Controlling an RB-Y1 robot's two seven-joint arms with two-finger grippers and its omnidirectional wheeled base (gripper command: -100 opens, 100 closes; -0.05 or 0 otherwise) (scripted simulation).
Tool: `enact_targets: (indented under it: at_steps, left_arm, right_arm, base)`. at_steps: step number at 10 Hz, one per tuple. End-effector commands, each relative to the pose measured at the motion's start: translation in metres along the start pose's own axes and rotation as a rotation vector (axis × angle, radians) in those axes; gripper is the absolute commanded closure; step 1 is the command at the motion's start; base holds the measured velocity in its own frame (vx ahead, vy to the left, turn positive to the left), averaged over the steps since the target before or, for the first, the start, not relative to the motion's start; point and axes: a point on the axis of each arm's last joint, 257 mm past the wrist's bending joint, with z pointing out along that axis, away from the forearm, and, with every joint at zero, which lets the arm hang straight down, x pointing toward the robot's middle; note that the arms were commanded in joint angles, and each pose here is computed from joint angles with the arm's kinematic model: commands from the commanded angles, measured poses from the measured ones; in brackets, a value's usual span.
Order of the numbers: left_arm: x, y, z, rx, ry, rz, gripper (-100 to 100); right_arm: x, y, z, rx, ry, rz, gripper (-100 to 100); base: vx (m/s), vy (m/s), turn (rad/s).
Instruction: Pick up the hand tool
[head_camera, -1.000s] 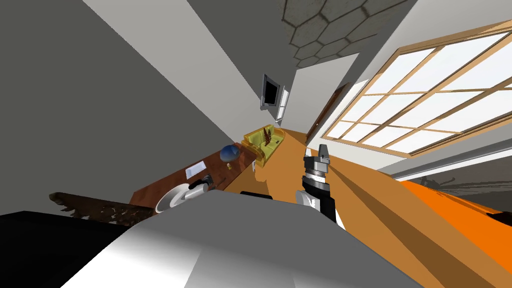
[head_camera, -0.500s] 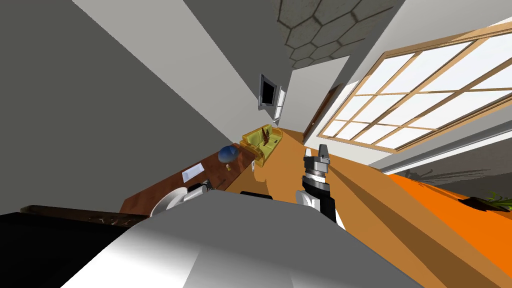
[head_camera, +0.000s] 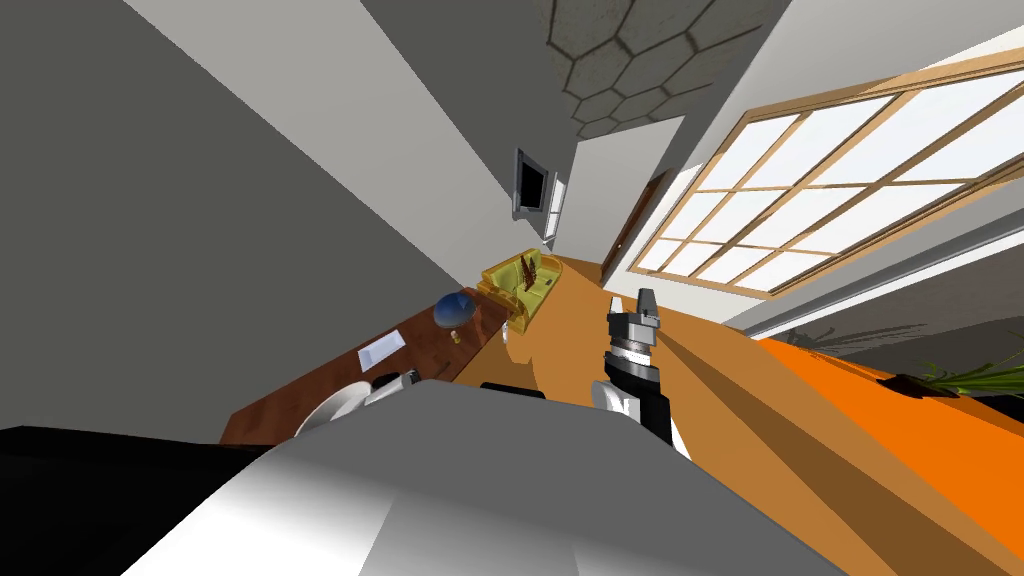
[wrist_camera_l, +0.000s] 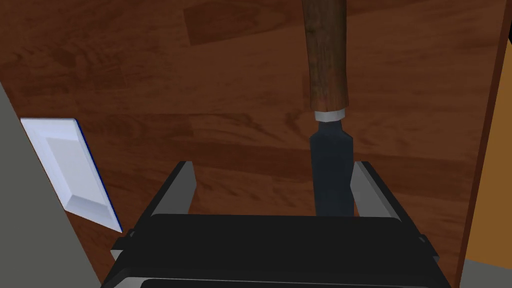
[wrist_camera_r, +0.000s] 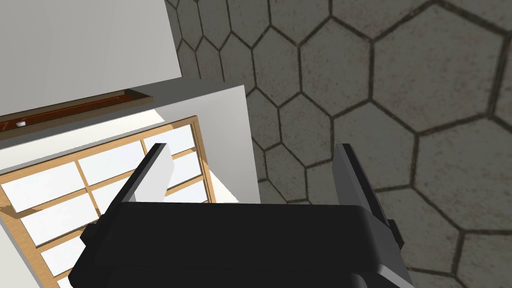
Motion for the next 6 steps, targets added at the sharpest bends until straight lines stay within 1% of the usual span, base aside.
enact_targets:
  at_steps: [1,2,3,4,5,6]
  left_arm:
    - [-0.009,0.019,0.003,-0.052,-0.021,-0.025,-100]
    - [-0.016,0.032,0.004,-0.098,-0.035,-0.055,-100]
    - [-0.020,0.037,0.004,-0.107,-0.041,-0.058,-100]
    - [-0.028,0.051,0.004,-0.154,-0.058,-0.088,-100]
    - [-0.028,0.051,0.004,-0.154,-0.058,-0.088,-100]
    - [-0.036,0.064,0.003,-0.196,-0.074,-0.115,-100]
  right_arm:
    - [0.000,0.000,0.000,0.000,0.000,0.000,0]
    - [0.000,0.000,0.000,0.000,0.000,0.000,0]
    - [0.000,0.000,0.000,0.000,0.000,0.000,0]
    - [0.000,0.000,0.000,0.000,0.000,0.000,0]
    - [0.000,0.000,0.000,0.000,0.000,0.000,0]
    - [0.000,0.000,0.000,0.000,0.000,0.000,0]
  base:
    - [0.007,0.062,-0.046]
    - [-0.005,0.052,-0.076]
    - [-0.008,0.042,-0.041]
    - [-0.007,0.043,-0.072]
    - [-0.002,0.039,-0.037]
    - [-0.006,0.047,-0.050]
